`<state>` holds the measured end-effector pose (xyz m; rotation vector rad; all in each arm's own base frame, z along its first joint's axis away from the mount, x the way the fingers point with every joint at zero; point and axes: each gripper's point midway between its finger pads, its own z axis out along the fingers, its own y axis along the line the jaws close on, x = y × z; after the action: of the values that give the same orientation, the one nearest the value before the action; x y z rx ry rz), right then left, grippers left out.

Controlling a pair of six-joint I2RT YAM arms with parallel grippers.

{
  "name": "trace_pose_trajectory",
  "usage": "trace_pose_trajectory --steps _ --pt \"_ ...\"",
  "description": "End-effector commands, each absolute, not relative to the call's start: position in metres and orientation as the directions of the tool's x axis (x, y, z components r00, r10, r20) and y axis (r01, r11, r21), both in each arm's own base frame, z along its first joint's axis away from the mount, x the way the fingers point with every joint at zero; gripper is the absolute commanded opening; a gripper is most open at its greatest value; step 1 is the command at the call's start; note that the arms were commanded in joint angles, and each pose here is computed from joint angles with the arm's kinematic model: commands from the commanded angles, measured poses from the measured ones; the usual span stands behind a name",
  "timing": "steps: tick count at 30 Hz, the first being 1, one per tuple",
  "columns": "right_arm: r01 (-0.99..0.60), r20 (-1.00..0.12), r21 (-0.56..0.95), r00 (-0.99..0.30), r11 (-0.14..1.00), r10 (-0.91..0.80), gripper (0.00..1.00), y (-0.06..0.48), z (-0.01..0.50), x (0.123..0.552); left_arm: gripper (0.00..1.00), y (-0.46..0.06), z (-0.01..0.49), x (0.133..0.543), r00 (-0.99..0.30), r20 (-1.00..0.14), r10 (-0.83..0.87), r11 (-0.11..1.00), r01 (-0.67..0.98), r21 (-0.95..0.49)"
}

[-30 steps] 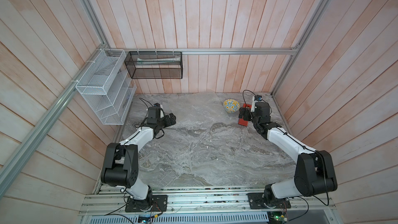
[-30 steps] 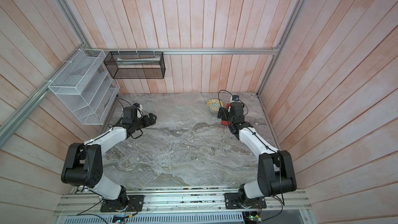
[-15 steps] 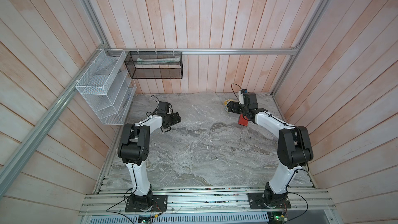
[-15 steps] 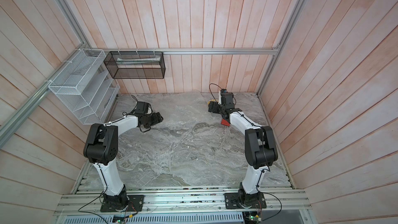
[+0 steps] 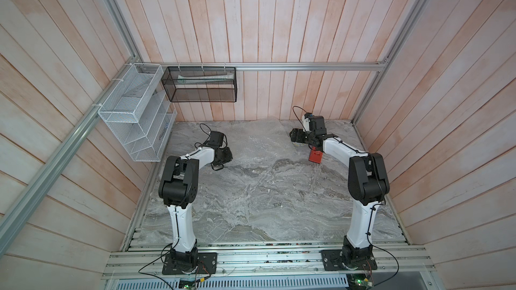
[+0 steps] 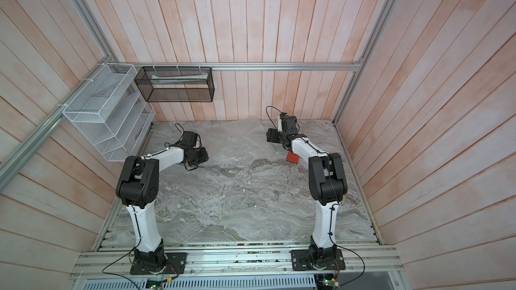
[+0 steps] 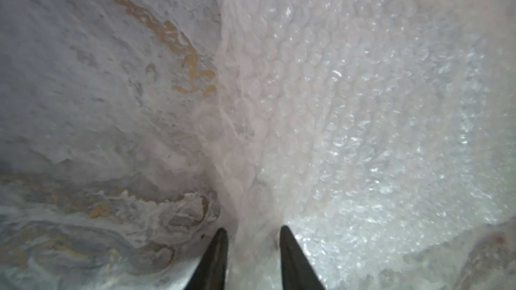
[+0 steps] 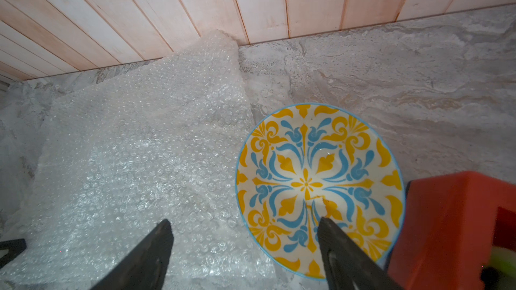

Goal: Wrap bowls in bubble wrap
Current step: Move the bubble wrap to the center of the board.

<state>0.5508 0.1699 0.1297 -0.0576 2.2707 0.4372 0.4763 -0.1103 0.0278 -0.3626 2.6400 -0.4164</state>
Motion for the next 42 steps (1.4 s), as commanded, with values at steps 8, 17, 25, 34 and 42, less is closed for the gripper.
trace_pose_trajectory --steps 8,17,25,34,42 --pt "-0.218 -0.711 0.18 -0.703 0.959 -0.026 0.81 0.177 0.105 0.552 0.04 -0.083 0.006 0.425 -0.907 -0.254 -0.335 0.925 -0.266 -0.272" --pt "-0.243 -0.704 0.124 -0.705 0.962 -0.087 0.81 0.175 0.106 0.552 0.04 -0.075 0.003 0.337 -0.93 -0.126 -0.345 0.92 -0.308 -0.244" --pt "-0.272 -0.68 -0.004 -0.705 0.962 -0.202 0.8 0.175 0.095 0.552 0.04 -0.069 0.007 0.269 -0.924 -0.078 -0.375 0.913 -0.354 -0.205" --pt "-0.282 -0.629 -0.109 -0.723 0.953 -0.286 0.74 0.179 0.068 0.554 0.03 -0.086 0.001 0.243 -0.95 -0.048 -0.309 0.94 -0.298 -0.164" --pt "-0.246 -0.564 -0.241 -0.751 0.939 -0.342 0.63 0.166 0.044 0.564 0.04 -0.084 -0.008 0.231 -0.947 -0.033 -0.319 0.941 -0.311 -0.136"
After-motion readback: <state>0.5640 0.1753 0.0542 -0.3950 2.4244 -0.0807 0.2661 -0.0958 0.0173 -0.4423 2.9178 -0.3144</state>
